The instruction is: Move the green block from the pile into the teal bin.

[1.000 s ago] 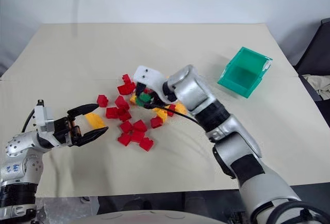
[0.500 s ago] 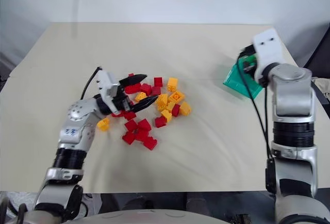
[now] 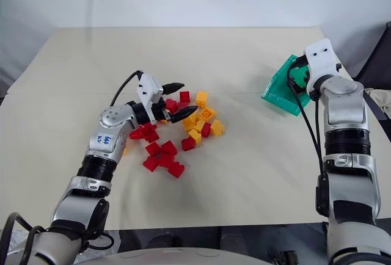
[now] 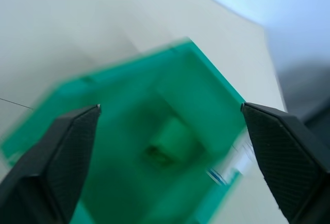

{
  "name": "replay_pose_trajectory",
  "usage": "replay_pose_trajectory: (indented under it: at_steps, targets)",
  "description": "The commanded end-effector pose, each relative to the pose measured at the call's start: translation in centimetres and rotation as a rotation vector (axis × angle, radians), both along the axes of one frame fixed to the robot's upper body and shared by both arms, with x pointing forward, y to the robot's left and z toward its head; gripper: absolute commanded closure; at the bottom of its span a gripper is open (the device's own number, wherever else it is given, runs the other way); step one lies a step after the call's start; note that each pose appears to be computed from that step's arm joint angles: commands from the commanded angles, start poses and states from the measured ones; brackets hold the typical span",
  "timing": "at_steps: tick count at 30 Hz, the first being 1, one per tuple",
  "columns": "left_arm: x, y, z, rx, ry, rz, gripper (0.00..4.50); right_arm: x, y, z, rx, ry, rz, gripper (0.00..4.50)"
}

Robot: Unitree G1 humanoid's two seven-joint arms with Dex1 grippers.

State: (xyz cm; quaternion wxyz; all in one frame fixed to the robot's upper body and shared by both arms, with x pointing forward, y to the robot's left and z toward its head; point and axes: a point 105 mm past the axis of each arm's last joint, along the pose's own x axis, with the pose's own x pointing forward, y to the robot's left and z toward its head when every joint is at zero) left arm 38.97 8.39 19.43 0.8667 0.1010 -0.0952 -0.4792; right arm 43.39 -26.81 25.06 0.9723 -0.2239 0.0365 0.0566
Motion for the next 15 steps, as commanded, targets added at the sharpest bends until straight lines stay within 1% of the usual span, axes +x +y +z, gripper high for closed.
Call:
replay_pose_trajectory:
  at_steps: [1,3,4,6,7,8,9,10,11,12,13,15]
  targets:
    - [-1.4,1.5,1.4,-0.026,-0.025,-0.033,0.00,-2.1,2.8,2.6,-0.054,-0.078,0.229,0.02]
    - [-2.0,3.4,1.5,-0.036,-0.029,-0.005,0.00,-4.1,4.5,1.4,-0.062,-0.037,0.395,0.02]
    - [-2.1,4.6,1.6,-0.066,-0.007,0.029,0.00,-5.3,5.3,0.6,-0.050,-0.013,0.486,0.02]
    - [-2.2,6.1,1.8,-0.106,0.034,0.065,0.00,-7.1,6.2,-0.4,-0.021,0.015,0.599,0.02]
    - [-2.6,7.1,1.9,-0.102,0.050,0.074,0.00,-8.4,6.5,-1.4,0.012,0.051,0.680,0.02]
    - [-3.4,8.6,1.8,-0.080,0.052,0.086,0.00,-10.3,6.8,-3.0,0.035,0.109,0.790,0.02]
    - [-4.5,10.0,1.8,-0.055,0.050,0.077,0.00,-11.8,6.7,-4.4,0.068,0.167,0.857,0.02]
    - [-5.6,11.4,1.8,-0.035,0.050,0.070,0.00,-12.6,6.3,-5.6,0.089,0.203,0.882,0.02]
    - [-6.4,12.2,1.8,-0.024,0.051,0.063,0.00,-13.0,5.9,-6.3,0.100,0.220,0.886,0.02]
    - [-6.8,12.9,1.4,0.013,0.069,0.074,0.00,-12.9,5.6,-6.9,0.106,0.224,0.865,0.02]
    - [-7.3,13.6,0.9,0.048,0.081,0.087,0.00,-13.0,5.2,-7.7,0.092,0.245,0.854,0.02]
    - [-8.3,14.7,0.8,0.067,0.086,0.093,0.00,-13.9,4.9,-9.4,0.064,0.312,0.882,0.02]
